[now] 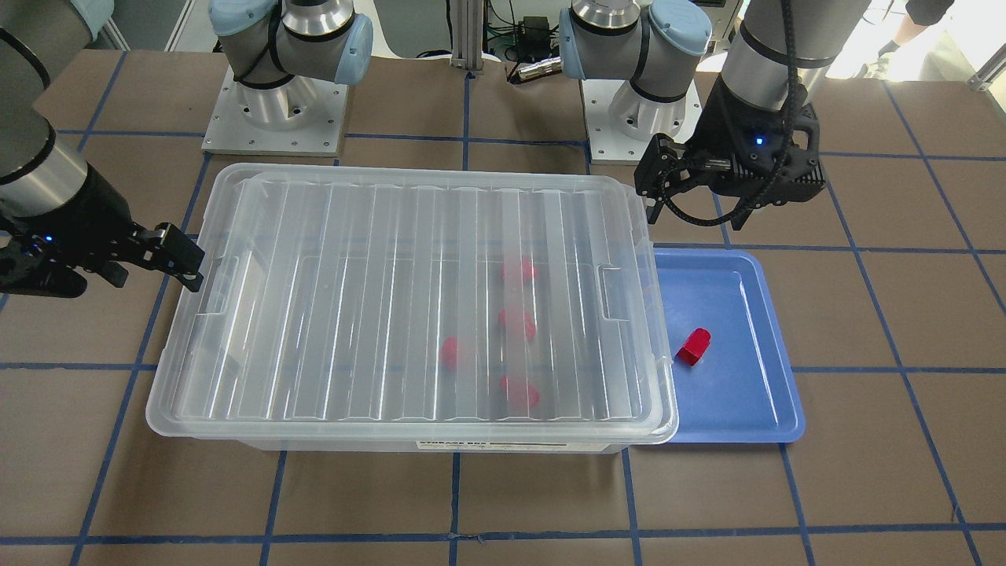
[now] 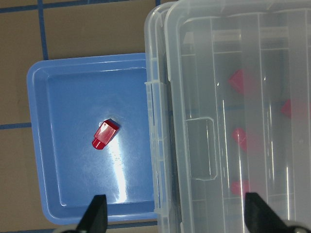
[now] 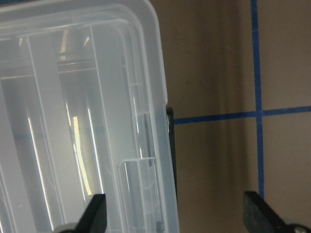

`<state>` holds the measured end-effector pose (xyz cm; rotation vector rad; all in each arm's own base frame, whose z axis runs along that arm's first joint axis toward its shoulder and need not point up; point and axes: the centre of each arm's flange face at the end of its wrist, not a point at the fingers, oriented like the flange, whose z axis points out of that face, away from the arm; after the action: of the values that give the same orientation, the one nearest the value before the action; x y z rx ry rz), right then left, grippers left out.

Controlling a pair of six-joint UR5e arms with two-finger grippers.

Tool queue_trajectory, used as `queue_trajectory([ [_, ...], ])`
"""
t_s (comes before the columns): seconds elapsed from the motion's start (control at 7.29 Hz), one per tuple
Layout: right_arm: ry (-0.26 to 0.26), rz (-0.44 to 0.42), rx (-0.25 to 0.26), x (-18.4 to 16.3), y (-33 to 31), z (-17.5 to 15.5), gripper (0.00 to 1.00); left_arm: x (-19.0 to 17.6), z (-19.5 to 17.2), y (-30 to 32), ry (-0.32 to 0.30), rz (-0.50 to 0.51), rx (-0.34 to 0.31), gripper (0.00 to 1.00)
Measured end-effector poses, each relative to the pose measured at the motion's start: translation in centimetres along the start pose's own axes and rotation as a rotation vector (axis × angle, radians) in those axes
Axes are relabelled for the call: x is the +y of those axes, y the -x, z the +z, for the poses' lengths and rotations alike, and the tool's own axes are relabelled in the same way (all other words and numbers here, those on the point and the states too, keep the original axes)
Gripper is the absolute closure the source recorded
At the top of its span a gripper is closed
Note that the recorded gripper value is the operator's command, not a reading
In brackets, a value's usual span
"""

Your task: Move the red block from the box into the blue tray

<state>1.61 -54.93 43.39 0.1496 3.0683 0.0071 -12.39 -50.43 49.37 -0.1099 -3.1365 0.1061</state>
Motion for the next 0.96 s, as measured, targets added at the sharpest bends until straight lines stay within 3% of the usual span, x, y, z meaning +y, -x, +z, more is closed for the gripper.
queue_trajectory([
  [0.27, 0.009, -0.013, 0.025, 0.9, 0.3, -5.4, 0.00, 0.0, 0.0, 0.0, -0.001, 0.000, 0.000, 0.00],
  [0.55, 0.001, -0.061, 0.045, 4.0, 3.2, -9.0, 0.00, 0.0, 0.0, 0.0, -0.001, 0.000, -0.001, 0.00],
  [0.96, 0.006, -0.160, 0.069, 6.6, 9.2, -8.6, 0.00, 0.0, 0.0, 0.0, -0.002, 0.000, -0.001, 0.00],
])
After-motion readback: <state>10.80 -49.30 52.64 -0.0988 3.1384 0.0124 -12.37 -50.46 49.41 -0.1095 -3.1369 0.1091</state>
